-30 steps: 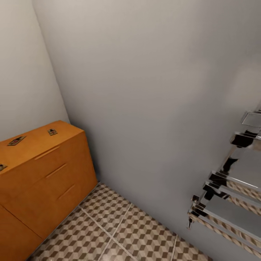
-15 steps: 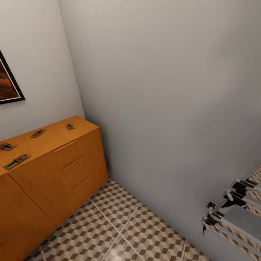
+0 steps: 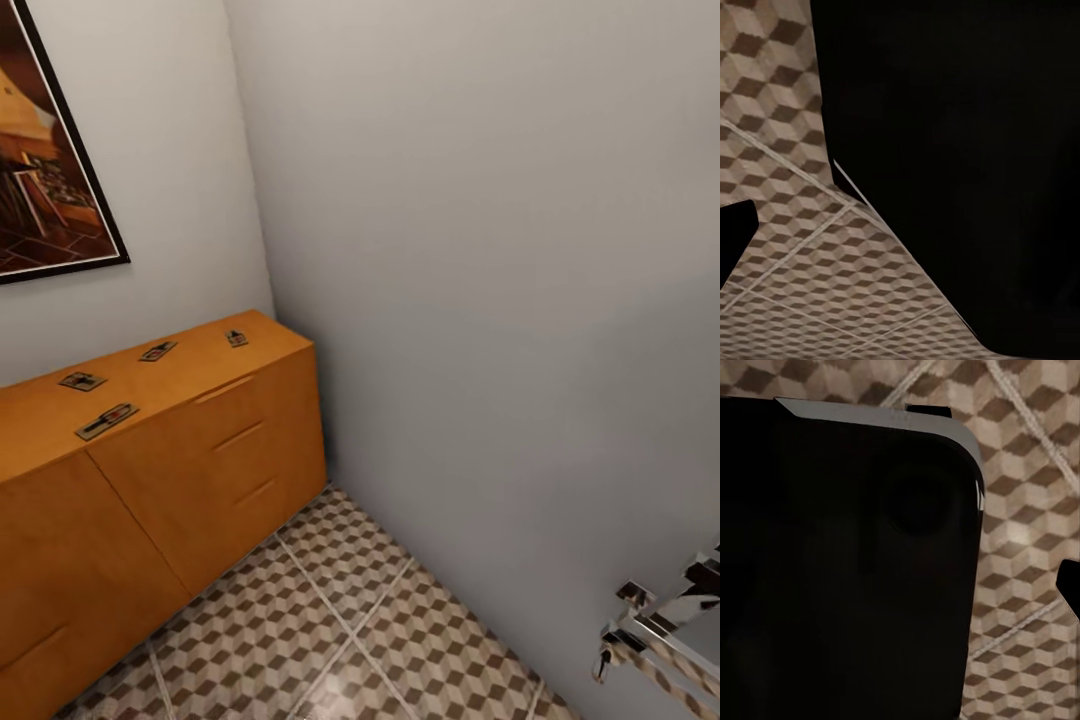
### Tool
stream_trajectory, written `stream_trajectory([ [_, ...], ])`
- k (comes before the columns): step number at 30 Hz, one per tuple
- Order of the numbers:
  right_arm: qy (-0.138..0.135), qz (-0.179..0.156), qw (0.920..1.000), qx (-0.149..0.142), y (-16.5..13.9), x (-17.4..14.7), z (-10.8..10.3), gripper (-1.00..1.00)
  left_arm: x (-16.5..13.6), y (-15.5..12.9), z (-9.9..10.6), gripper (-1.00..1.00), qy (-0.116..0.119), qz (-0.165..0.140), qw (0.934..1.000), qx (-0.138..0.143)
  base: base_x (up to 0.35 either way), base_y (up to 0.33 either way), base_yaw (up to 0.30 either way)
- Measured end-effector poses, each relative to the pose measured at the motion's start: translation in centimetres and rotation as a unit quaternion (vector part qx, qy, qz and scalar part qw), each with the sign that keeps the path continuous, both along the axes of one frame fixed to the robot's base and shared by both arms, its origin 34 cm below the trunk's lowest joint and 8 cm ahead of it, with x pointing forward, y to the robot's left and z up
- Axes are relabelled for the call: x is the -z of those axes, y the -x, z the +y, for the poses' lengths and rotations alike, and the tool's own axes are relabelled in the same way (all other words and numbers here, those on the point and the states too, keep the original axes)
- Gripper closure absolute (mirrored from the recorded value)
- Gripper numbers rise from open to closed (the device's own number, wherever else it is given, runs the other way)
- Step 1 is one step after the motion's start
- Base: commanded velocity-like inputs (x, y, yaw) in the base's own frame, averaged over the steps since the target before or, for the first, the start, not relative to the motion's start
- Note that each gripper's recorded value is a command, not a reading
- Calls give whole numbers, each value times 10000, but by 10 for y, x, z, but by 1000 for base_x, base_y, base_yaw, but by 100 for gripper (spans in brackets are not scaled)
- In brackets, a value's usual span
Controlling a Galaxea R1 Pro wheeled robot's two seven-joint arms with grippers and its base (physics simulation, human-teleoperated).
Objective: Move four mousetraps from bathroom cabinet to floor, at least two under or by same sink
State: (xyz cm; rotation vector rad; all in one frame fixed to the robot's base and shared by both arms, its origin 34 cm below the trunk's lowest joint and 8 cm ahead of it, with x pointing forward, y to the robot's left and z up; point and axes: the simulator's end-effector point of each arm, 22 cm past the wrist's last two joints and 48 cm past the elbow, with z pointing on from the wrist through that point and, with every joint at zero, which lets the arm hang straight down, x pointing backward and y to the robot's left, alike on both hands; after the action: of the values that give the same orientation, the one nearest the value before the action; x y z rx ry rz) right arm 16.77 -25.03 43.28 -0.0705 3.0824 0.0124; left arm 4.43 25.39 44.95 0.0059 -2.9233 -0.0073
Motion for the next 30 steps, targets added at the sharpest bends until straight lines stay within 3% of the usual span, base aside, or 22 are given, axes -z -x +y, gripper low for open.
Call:
stream_trajectory([
  [30, 0, -59, 10000, 4, -5, 0, 0, -100, 1, -4, 0, -100, -2, -57, 10000, 0, 0, 0, 261],
])
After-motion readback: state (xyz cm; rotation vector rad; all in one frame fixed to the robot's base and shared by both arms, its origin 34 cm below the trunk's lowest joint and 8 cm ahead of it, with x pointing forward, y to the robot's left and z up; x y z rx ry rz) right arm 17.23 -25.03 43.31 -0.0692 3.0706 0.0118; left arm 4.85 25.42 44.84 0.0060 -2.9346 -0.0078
